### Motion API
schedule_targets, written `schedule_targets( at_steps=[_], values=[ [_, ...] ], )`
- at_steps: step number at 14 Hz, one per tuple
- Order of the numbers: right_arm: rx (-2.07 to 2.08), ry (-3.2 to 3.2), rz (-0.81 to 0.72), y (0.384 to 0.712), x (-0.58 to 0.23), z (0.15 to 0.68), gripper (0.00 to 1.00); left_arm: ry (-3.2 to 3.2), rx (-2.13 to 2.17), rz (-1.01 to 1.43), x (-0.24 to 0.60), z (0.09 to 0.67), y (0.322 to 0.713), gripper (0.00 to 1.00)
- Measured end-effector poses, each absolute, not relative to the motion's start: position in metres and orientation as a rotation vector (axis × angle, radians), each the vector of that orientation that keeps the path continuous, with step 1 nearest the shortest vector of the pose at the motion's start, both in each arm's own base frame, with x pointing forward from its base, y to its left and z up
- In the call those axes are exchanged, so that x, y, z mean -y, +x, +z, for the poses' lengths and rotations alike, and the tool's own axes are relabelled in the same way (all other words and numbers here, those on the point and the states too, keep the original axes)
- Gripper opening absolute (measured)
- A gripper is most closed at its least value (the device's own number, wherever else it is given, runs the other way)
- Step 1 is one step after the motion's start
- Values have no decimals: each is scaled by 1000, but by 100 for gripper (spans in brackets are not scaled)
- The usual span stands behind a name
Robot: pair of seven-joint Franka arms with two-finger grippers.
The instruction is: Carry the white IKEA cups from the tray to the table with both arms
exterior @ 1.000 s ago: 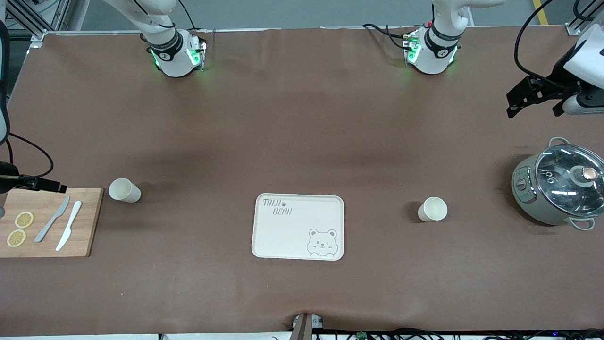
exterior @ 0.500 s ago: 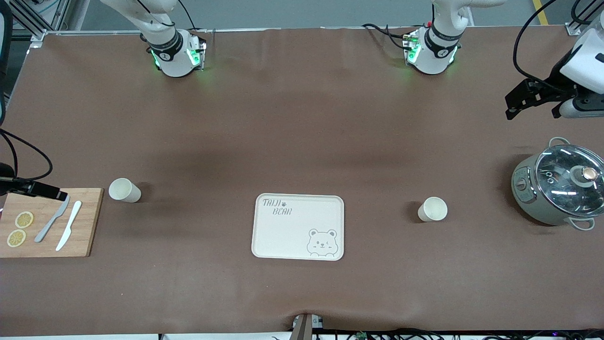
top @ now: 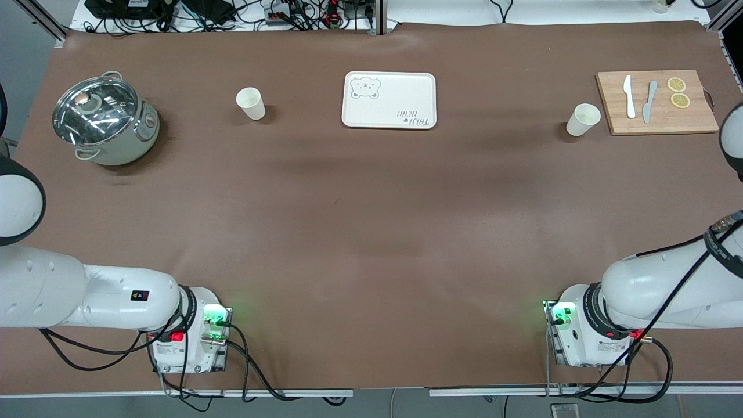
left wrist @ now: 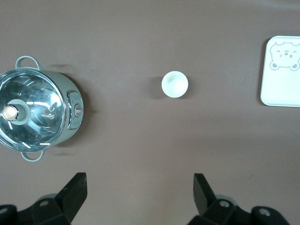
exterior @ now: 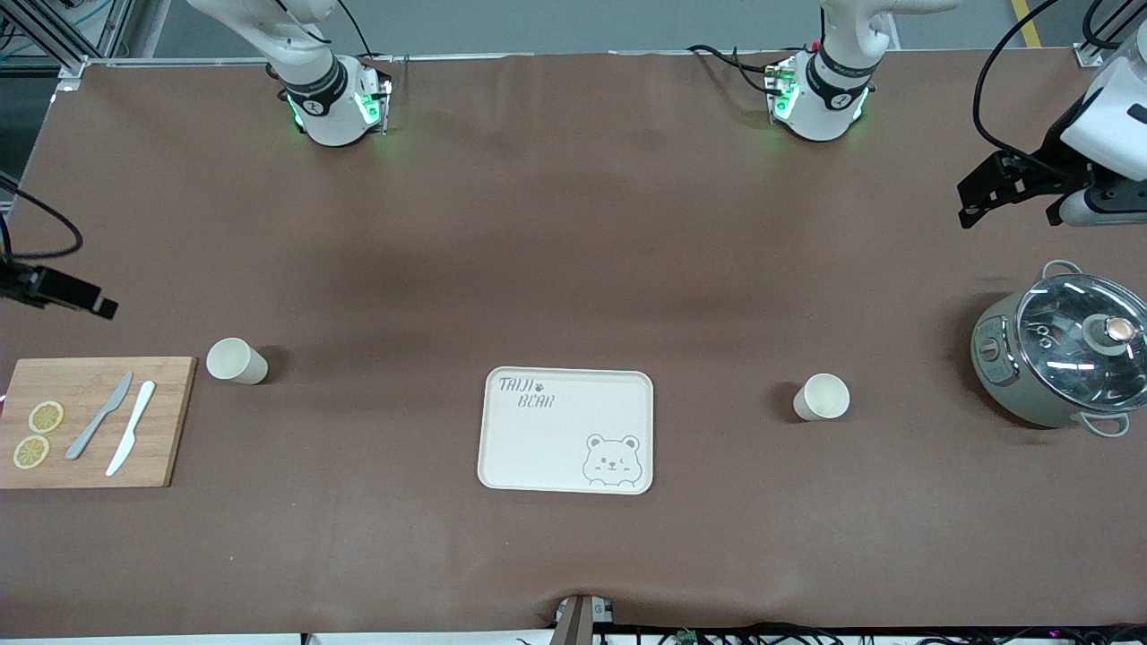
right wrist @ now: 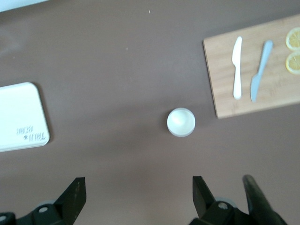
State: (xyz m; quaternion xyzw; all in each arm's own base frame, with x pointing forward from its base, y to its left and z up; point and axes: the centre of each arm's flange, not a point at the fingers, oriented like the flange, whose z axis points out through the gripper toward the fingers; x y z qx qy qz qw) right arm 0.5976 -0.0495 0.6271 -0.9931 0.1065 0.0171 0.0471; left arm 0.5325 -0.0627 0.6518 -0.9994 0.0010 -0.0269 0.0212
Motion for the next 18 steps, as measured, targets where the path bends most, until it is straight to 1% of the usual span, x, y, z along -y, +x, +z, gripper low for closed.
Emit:
schedule_targets(
  at_steps=[3,7,10,13,15,18],
  values=[
    [-328,-3052,55,565,43,657,100,-3098,-2,-83,62,652,533,100],
    [-299,-3076,69,529,41,664,100,-3098,-4,-84,63,652,532,100],
    [-259,-3080,62,519,42,666,100,-3098,0,-83,63,652,532,100],
    [-260,-3080,9,510,42,676,100,-3098,1,-76,63,650,533,100],
    [-252,-3081,-15,510,42,677,100,-3097,6,-65,62,646,535,100],
    [-242,-3083,-7,510,40,673,100,-3095,16,-75,58,649,536,100]
  ],
)
